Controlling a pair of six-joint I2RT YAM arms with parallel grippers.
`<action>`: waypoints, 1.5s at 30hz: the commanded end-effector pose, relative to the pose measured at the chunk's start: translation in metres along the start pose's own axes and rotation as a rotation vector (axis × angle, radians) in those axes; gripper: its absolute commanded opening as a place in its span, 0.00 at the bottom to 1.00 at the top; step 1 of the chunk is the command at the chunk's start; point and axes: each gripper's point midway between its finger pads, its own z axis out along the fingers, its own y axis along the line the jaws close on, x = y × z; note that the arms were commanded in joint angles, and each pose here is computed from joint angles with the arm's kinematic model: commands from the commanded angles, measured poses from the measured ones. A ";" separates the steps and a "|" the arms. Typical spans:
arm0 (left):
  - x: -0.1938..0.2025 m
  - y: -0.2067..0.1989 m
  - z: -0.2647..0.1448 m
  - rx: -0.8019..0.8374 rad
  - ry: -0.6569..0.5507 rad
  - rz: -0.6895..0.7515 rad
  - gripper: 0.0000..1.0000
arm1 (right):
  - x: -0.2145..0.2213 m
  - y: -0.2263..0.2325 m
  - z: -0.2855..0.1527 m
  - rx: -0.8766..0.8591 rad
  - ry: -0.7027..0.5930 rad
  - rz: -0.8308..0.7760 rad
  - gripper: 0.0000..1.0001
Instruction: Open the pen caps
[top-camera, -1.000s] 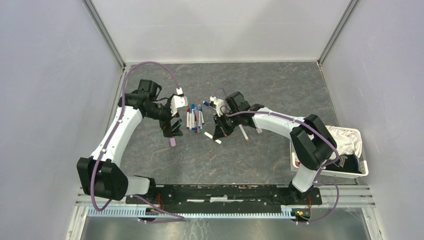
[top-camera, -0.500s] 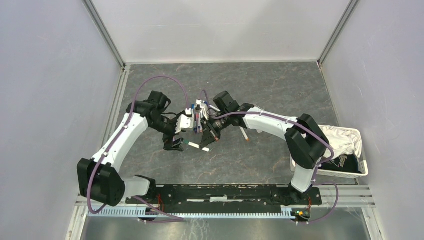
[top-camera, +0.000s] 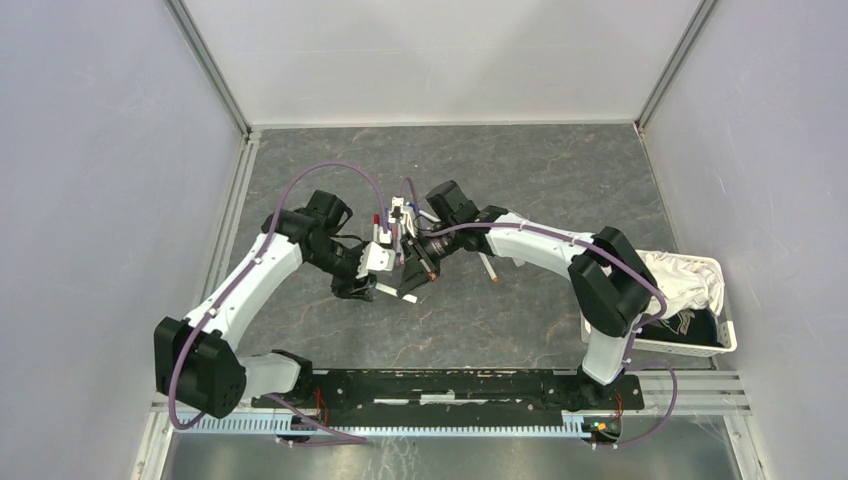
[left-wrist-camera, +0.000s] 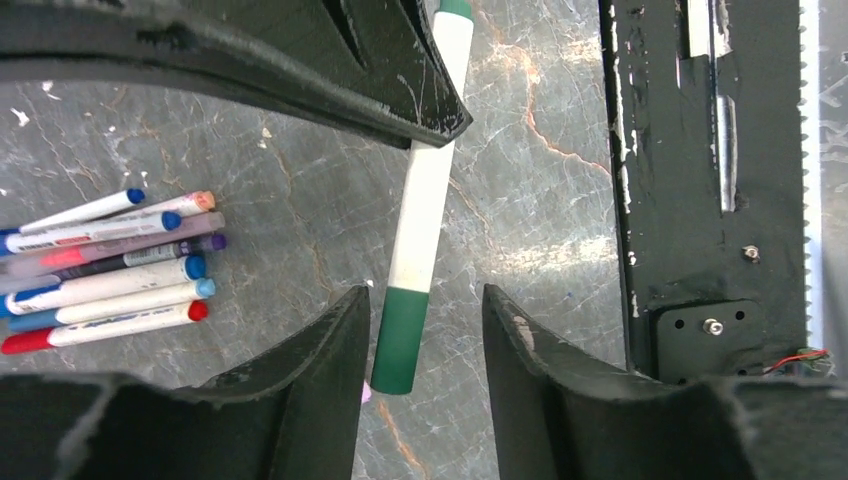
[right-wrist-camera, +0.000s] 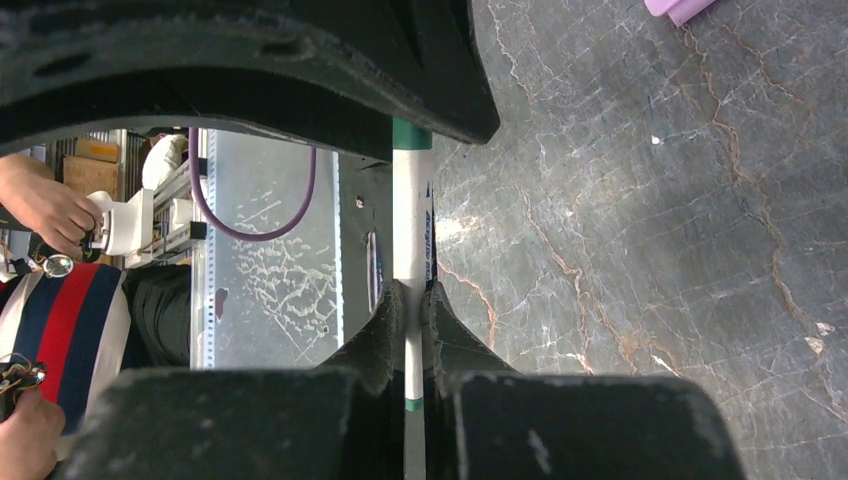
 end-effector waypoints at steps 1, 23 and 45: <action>-0.009 0.007 0.000 -0.043 -0.010 0.060 0.45 | -0.018 0.007 0.002 -0.040 -0.031 -0.048 0.00; -0.003 0.020 -0.007 -0.112 0.082 0.101 0.02 | -0.025 0.009 0.031 -0.078 -0.001 0.021 0.00; 0.072 0.093 -0.025 -0.307 0.175 -0.066 0.02 | 0.005 -0.117 -0.123 0.648 -0.184 0.212 0.00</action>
